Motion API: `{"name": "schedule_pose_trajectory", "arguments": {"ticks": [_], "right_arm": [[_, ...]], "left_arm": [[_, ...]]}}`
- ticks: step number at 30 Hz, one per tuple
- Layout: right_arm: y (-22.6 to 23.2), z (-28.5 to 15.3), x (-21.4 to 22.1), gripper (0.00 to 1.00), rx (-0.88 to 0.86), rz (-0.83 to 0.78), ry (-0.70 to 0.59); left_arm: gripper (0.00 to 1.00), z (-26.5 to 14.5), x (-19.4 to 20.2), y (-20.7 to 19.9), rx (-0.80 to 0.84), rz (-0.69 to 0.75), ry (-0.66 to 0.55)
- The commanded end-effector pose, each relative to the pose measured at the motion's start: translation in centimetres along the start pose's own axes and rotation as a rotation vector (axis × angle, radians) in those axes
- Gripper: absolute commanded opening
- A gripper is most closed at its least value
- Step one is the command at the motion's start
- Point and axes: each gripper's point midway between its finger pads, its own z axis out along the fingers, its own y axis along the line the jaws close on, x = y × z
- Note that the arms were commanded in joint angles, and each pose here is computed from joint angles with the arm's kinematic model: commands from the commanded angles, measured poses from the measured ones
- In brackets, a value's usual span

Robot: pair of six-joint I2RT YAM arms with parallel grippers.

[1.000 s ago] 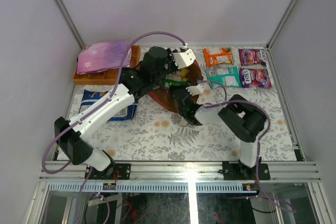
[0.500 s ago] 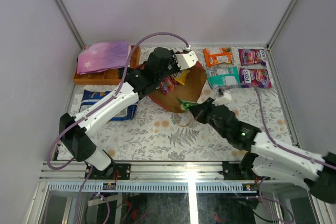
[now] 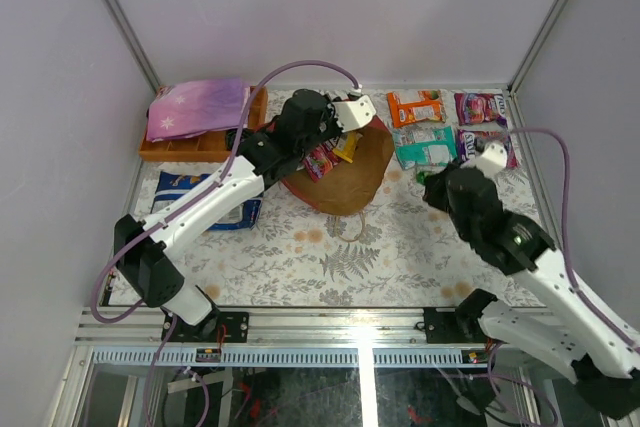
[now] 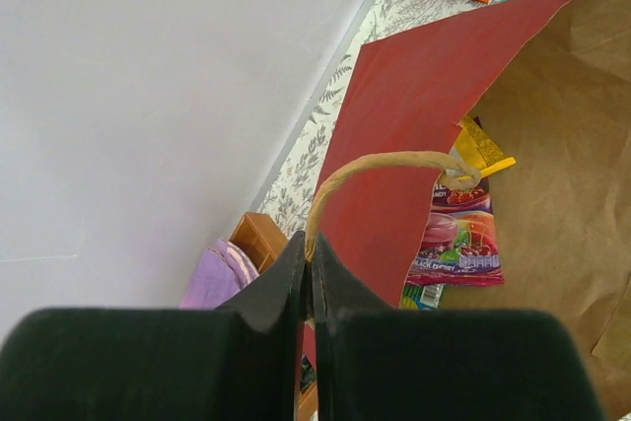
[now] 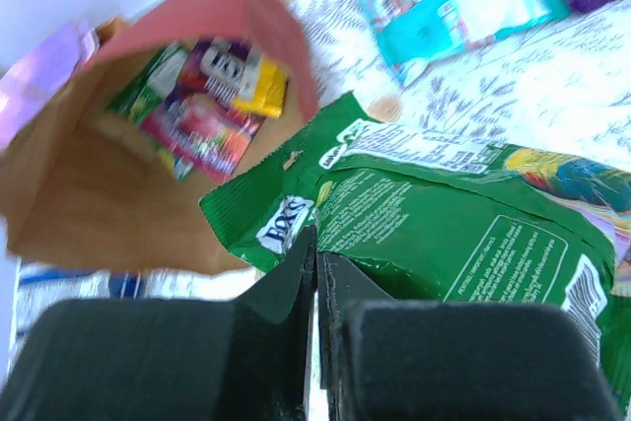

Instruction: Take the snacks out of the paper bag

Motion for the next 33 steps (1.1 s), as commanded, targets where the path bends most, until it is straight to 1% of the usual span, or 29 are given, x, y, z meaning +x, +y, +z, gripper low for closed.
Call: {"name": "schedule_pose_trajectory", "arguments": {"ticks": [1, 4, 7, 8, 9, 12, 15, 18, 21, 24, 28, 33], "right_arm": [[2.2, 4.3, -4.1, 0.00, -0.098, 0.009, 0.033], [2.1, 7.9, -8.3, 0.00, -0.127, 0.061, -0.030], [3.5, 12.7, -10.9, 0.00, -0.207, 0.094, 0.013], [4.3, 14.5, -11.3, 0.00, -0.228, 0.085, 0.033], [4.7, 17.1, -10.8, 0.00, -0.229, 0.078, 0.073], [7.4, 21.7, -12.3, 0.00, -0.305, 0.073, 0.097], [8.8, 27.1, -11.7, 0.00, -0.347, 0.093, 0.149], [9.9, 31.9, -10.4, 0.00, -0.400, 0.124, 0.203], [10.6, 36.5, -8.2, 0.00, -0.452, 0.173, 0.261], [11.0, 39.9, -5.3, 0.00, -0.479, 0.216, 0.303], [12.0, 42.4, -1.2, 0.00, -0.485, 0.221, 0.346], [12.7, 43.1, 1.6, 0.00, -0.490, 0.235, 0.364]], "left_arm": [[0.00, -0.3, -0.4, 2.5, -0.060, -0.005, -0.008], [0.00, -0.7, 0.1, 3.3, -0.074, -0.017, -0.001], [0.00, -1.3, 0.5, 4.3, -0.096, -0.025, 0.000], [0.00, -1.5, 0.7, 4.8, -0.106, -0.030, 0.004], [0.00, -1.6, 1.0, 5.4, -0.120, -0.036, 0.013], [0.00, -2.0, 2.3, 7.6, -0.179, -0.052, 0.055], [0.00, -2.5, 2.8, 9.5, -0.225, -0.073, 0.077], [0.00, -2.9, 2.9, 10.4, -0.239, -0.087, 0.081], [0.00, -3.1, 2.9, 10.9, -0.247, -0.093, 0.087], [0.00, -3.4, 3.3, 11.1, -0.253, -0.093, 0.103], [0.00, -3.5, 3.6, 11.5, -0.261, -0.095, 0.117], [0.00, -3.6, 3.7, 11.5, -0.261, -0.097, 0.131]]}}
